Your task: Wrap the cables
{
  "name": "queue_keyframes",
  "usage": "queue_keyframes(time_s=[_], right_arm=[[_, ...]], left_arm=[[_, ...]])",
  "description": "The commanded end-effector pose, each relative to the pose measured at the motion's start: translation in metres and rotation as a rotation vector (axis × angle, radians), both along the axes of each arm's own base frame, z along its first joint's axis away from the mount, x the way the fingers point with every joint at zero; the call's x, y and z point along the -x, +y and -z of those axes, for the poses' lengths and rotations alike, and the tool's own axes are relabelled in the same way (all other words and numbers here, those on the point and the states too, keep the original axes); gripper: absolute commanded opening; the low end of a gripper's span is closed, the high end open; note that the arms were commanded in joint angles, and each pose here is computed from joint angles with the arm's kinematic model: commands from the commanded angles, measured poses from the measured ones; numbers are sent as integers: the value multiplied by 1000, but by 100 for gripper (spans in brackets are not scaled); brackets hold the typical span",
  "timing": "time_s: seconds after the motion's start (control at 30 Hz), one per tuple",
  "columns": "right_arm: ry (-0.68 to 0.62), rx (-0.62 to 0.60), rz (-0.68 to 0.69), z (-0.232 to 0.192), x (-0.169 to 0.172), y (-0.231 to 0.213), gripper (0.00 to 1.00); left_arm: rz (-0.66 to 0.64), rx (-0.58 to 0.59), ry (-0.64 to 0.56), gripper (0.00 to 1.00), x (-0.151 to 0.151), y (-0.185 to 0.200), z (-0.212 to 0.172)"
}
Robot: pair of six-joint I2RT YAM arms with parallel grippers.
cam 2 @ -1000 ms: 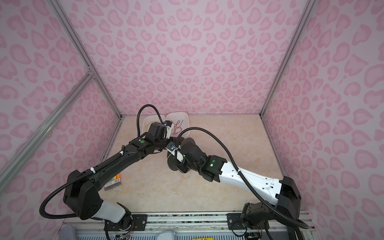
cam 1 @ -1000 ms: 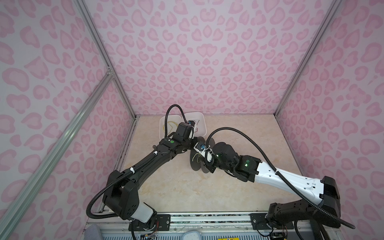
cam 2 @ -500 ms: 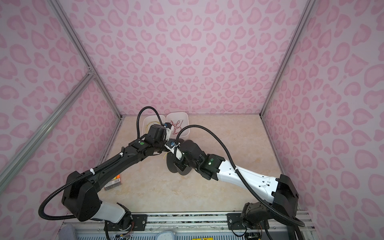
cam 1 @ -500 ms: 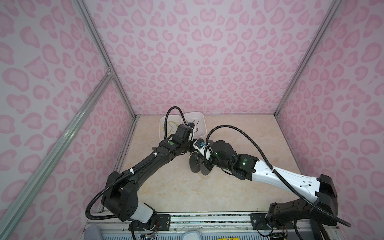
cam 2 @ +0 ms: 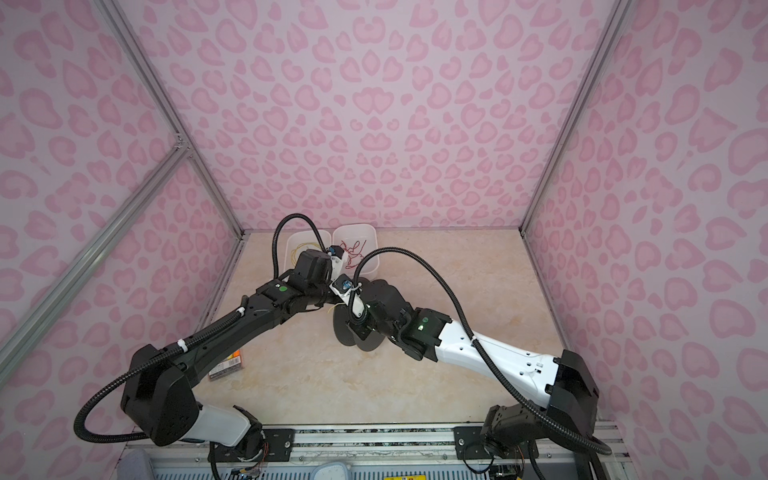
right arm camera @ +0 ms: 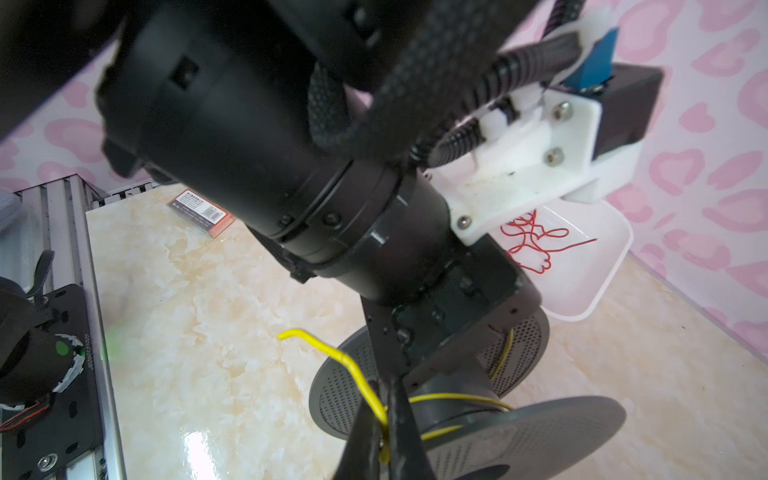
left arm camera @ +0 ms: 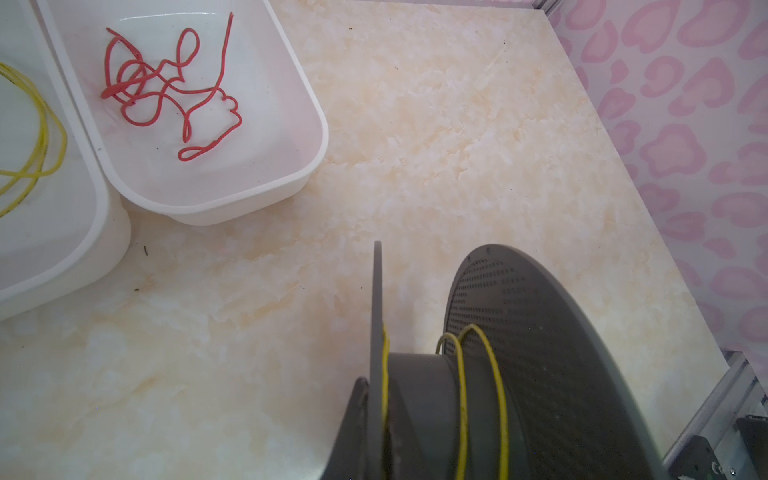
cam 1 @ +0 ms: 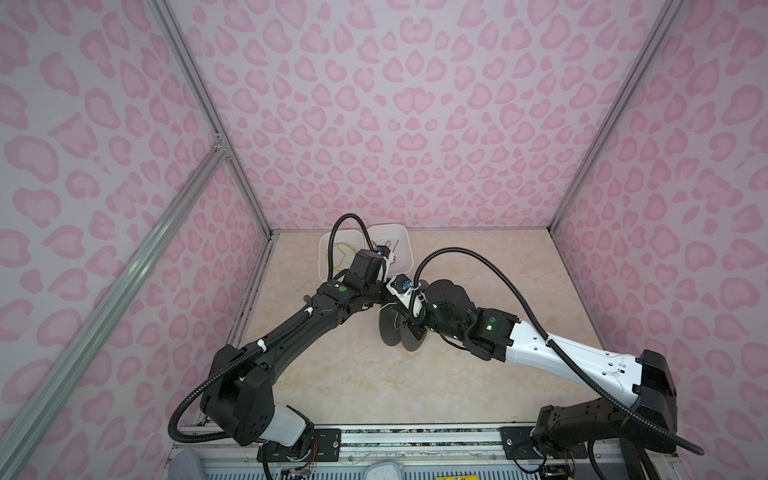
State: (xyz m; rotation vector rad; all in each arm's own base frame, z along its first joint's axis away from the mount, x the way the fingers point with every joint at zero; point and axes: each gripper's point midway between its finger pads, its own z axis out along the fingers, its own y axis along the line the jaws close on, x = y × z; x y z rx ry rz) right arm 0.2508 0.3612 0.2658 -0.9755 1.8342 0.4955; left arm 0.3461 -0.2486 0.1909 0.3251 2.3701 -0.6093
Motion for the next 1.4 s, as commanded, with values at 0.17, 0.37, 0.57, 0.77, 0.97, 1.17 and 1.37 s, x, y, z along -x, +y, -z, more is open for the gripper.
queue_keyframes(time_s=[0.17,0.37,0.57,0.77,0.97,1.17,1.37], right_arm=[[21,-145,139,-29,-24,-40,0],[27,-432,372,-62,-74,-94,0],[39,-684,595,-66,-133,-156,0],[99,-762,785,-19,-171,-206,0],[217,-721,851,46,-165,-219,0],[321,-773,770,85,-144,-193,0],[393,-769,763,113,-128,-178,0]], left_arm=[[8,24,-70,4,-2,1,-14],[60,74,-107,4,13,-1,-21],[132,117,-161,4,37,2,-33],[161,207,-233,4,52,3,-59],[86,400,-297,4,37,17,-108],[69,543,-328,4,23,11,-144],[29,609,-375,4,10,13,-171]])
